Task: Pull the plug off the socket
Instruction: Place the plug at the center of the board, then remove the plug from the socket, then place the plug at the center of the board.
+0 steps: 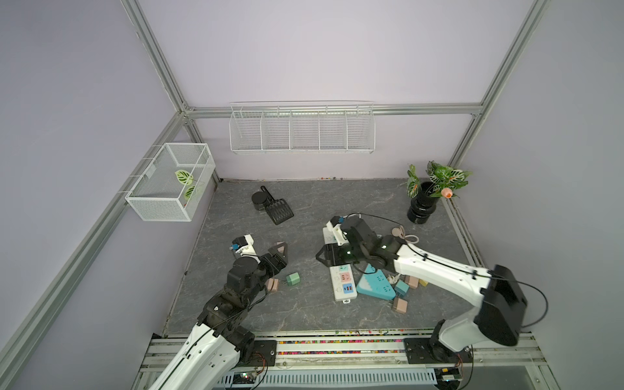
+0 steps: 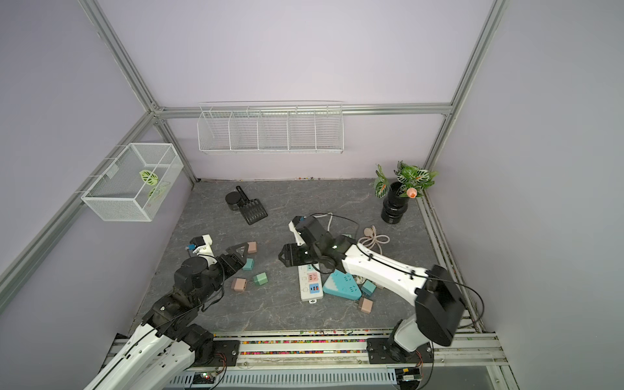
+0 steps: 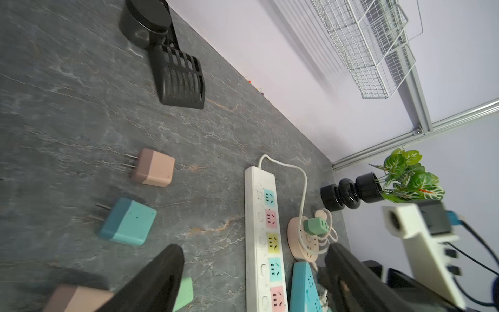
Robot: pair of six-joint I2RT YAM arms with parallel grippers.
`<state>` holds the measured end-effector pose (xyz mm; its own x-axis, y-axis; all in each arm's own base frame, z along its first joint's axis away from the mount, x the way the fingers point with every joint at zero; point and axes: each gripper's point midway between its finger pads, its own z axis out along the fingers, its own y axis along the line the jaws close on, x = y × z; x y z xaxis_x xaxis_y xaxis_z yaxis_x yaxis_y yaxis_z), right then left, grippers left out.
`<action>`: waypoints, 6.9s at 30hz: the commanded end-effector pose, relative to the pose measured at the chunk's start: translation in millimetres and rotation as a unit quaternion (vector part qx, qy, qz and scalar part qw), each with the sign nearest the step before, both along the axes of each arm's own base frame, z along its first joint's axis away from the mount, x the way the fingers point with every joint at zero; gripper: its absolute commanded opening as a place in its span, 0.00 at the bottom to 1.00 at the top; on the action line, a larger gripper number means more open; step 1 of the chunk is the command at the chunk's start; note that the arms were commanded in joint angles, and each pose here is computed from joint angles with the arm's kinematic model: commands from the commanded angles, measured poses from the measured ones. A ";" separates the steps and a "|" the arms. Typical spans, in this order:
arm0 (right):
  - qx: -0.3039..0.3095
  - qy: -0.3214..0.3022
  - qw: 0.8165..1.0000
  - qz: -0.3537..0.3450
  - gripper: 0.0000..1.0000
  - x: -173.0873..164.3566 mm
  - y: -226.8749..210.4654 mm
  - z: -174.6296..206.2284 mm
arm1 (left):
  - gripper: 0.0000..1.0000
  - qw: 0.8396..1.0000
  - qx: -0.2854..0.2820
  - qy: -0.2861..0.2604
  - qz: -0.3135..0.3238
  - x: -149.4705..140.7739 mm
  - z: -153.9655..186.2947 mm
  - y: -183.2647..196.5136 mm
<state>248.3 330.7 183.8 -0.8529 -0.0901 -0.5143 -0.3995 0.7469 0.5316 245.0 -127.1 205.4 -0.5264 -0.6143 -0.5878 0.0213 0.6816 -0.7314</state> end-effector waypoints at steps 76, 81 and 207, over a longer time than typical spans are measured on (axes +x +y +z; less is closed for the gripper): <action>-0.322 0.163 0.921 -0.147 0.41 127.2 -179.0 -114.2 | 0.59 0.885 -0.044 0.353 -0.300 72.4 -142.8 -292.5; -0.290 0.170 0.928 -0.161 0.40 125.1 -179.1 -110.6 | 0.54 0.884 -0.026 0.361 -0.296 75.2 -154.4 -303.1; 0.280 0.136 0.944 -0.108 0.29 60.4 -82.6 -5.9 | 0.68 0.970 0.173 -0.015 -0.172 41.2 33.1 -124.5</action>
<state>316.7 202.6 144.6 -0.8796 0.4376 -0.1867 0.0805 0.5237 0.8481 273.6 -297.1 241.4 -0.7377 -0.1029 -0.6672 0.4045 0.7239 -0.5588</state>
